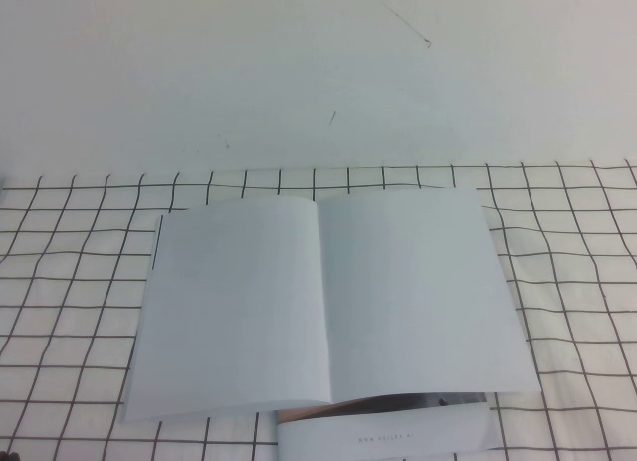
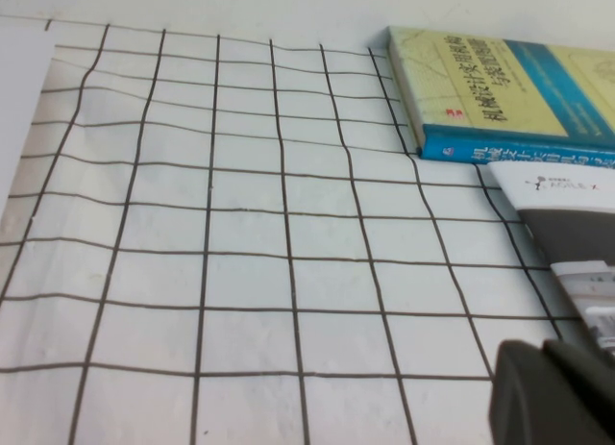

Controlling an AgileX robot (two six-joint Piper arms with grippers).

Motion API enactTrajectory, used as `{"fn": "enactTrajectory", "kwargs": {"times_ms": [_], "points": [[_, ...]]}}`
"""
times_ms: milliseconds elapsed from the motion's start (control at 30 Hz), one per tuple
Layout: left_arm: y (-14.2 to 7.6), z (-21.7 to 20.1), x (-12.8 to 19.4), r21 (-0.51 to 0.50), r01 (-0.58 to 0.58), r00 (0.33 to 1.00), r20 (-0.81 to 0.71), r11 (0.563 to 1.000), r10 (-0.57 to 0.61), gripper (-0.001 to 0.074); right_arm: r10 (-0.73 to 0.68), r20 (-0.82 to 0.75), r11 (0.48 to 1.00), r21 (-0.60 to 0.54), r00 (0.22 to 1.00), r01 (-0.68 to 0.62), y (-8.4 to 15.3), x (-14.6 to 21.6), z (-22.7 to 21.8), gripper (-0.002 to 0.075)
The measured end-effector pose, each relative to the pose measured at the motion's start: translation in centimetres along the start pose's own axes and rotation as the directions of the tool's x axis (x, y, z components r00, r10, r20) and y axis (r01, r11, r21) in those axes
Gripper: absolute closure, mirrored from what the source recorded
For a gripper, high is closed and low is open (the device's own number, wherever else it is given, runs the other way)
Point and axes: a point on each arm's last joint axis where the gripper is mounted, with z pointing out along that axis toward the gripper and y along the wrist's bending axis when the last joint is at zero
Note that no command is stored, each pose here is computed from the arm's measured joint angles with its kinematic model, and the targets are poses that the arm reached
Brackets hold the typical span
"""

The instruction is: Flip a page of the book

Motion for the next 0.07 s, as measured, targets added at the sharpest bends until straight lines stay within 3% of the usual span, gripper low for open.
{"fn": "enactTrajectory", "kwargs": {"times_ms": [67], "points": [[0.00, 0.00, 0.00, 0.000, 0.000, 1.000, 0.000, 1.000, 0.000, 0.0737, 0.000, 0.000, 1.000, 0.000, 1.000, 0.000, 0.00, 0.00, 0.00, 0.0728]]}}
